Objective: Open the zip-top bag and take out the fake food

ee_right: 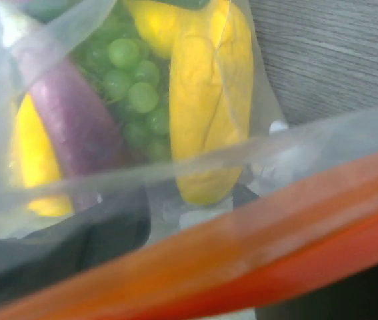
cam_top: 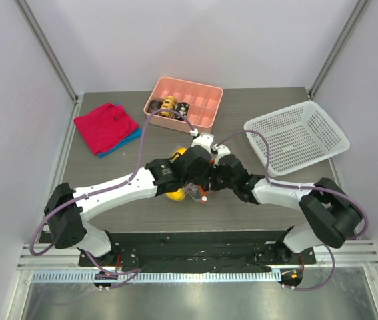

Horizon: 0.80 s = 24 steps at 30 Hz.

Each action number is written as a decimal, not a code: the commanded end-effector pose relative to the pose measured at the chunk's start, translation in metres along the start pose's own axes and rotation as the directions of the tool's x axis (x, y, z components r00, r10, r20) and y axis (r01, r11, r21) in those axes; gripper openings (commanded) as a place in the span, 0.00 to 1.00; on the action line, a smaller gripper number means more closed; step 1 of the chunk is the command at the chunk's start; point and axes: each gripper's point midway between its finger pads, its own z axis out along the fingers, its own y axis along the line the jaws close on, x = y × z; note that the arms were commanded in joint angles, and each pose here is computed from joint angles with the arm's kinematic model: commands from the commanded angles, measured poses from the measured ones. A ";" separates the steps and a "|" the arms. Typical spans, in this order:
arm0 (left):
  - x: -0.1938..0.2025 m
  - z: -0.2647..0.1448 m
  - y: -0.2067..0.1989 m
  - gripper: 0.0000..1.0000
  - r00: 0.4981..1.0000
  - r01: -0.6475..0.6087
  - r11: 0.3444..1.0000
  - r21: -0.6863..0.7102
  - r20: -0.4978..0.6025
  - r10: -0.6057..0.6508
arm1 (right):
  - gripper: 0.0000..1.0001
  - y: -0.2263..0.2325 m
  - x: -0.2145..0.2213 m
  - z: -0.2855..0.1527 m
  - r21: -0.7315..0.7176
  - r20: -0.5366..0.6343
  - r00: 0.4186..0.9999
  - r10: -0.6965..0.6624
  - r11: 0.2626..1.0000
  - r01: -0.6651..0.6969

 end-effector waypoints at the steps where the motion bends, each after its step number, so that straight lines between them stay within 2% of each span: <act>1: -0.021 -0.016 -0.032 0.00 0.996 0.057 0.986 0.155 0.063 -0.068 | 0.67 0.014 -0.039 0.013 -0.043 0.161 0.986 -0.046 0.998 0.054; 5: -0.014 -0.011 -0.037 0.00 0.994 0.082 0.979 0.187 0.056 -0.094 | 0.73 0.012 -0.036 0.026 -0.051 0.185 0.981 -0.050 0.997 0.060; 6: -0.011 -0.008 -0.037 0.00 0.995 0.080 0.980 0.183 0.047 -0.090 | 0.74 0.003 -0.036 0.033 -0.015 0.201 0.979 -0.044 0.999 0.048; 11: -0.004 -0.006 -0.026 0.00 0.995 0.076 0.988 0.136 0.051 -0.084 | 0.74 -0.012 -0.015 0.052 0.036 0.156 0.988 -0.003 0.999 -0.003; 14: -0.006 -0.011 -0.017 0.00 0.993 0.079 0.991 0.112 0.074 -0.087 | 0.69 -0.014 -0.008 0.054 0.057 0.154 0.988 -0.008 0.998 -0.001; 17: -0.010 -0.015 -0.009 0.00 0.990 0.085 0.993 0.082 0.104 -0.094 | 0.52 -0.006 -0.019 0.042 0.036 0.186 0.983 0.001 0.999 -0.007; 18: -0.010 -0.015 -0.007 0.00 0.990 0.086 0.994 0.072 0.107 -0.093 | 0.37 -0.004 -0.024 0.038 0.030 0.197 0.980 0.001 1.000 -0.007; 20: -0.009 -0.014 0.000 0.00 0.990 0.080 0.996 0.040 0.109 -0.084 | 0.21 0.006 -0.033 0.027 0.007 0.197 0.980 -0.006 1.000 0.005; 21: -0.008 -0.013 0.002 0.00 0.991 0.080 0.996 0.026 0.107 -0.082 | 0.08 0.014 -0.042 0.024 -0.011 0.198 0.980 -0.009 1.000 0.011; 22: -0.009 -0.012 0.006 0.00 0.991 0.080 0.997 0.011 0.111 -0.080 | 0.04 0.012 -0.034 0.020 0.005 0.146 0.989 -0.007 1.000 0.006; 24: -0.007 -0.011 0.014 0.00 0.992 0.069 0.997 -0.026 0.110 -0.065 | 0.01 0.028 -0.047 0.006 -0.037 0.136 0.991 0.012 0.999 -0.007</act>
